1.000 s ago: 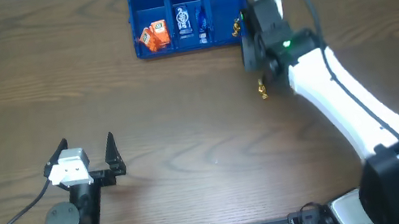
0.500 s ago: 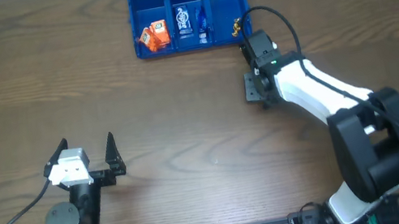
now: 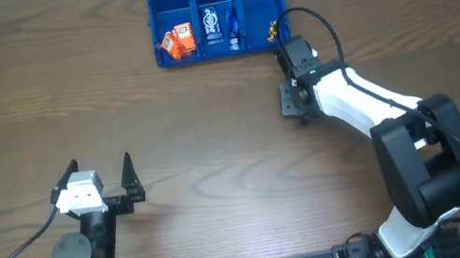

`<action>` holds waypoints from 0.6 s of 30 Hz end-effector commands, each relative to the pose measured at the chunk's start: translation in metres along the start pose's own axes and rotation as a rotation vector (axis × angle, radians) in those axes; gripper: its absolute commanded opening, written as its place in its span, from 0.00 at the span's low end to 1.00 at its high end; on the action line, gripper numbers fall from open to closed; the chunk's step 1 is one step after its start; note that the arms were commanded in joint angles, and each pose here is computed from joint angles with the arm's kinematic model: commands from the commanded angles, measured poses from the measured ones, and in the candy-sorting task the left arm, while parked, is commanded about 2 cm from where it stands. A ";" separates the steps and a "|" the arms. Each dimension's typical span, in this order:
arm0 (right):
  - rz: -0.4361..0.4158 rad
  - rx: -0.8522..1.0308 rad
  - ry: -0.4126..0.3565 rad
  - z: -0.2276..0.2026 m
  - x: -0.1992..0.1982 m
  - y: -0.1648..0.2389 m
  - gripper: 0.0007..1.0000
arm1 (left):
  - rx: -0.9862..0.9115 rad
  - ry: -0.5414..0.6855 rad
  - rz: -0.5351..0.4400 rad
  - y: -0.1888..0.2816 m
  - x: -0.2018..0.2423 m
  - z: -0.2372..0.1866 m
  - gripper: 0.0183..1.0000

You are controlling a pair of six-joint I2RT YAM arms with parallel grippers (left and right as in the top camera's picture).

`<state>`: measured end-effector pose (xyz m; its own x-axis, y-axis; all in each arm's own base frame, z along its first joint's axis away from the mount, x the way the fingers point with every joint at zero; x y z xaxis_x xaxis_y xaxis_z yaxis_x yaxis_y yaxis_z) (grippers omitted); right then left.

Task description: Sort Candies Into Trays

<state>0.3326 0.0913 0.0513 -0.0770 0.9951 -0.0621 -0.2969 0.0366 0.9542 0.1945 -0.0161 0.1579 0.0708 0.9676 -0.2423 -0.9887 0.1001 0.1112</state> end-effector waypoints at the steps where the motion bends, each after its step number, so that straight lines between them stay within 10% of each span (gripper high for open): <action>1: -0.011 0.010 -0.009 -0.003 -0.003 -0.004 0.42 | 0.048 -0.004 -0.001 -0.001 0.002 -0.013 1.00; 18: -0.011 0.014 -0.010 -0.007 -0.003 -0.008 0.25 | 0.048 -0.004 -0.001 -0.001 0.002 -0.013 1.00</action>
<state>0.3303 0.0906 0.0475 -0.0764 0.9952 -0.0616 -0.2965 0.0363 0.9543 0.1945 -0.0161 0.1579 0.0708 0.9677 -0.2419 -0.9887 0.1001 0.1112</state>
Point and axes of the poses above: each gripper's point midway between its finger pads, its own y axis back along the fingers, its own x axis along the line the jaws close on, z = x × y, the point moved 5 cm from there along y, back along the fingers, and after that the axes turned 10 degrees about y, right-handed, at the moved point
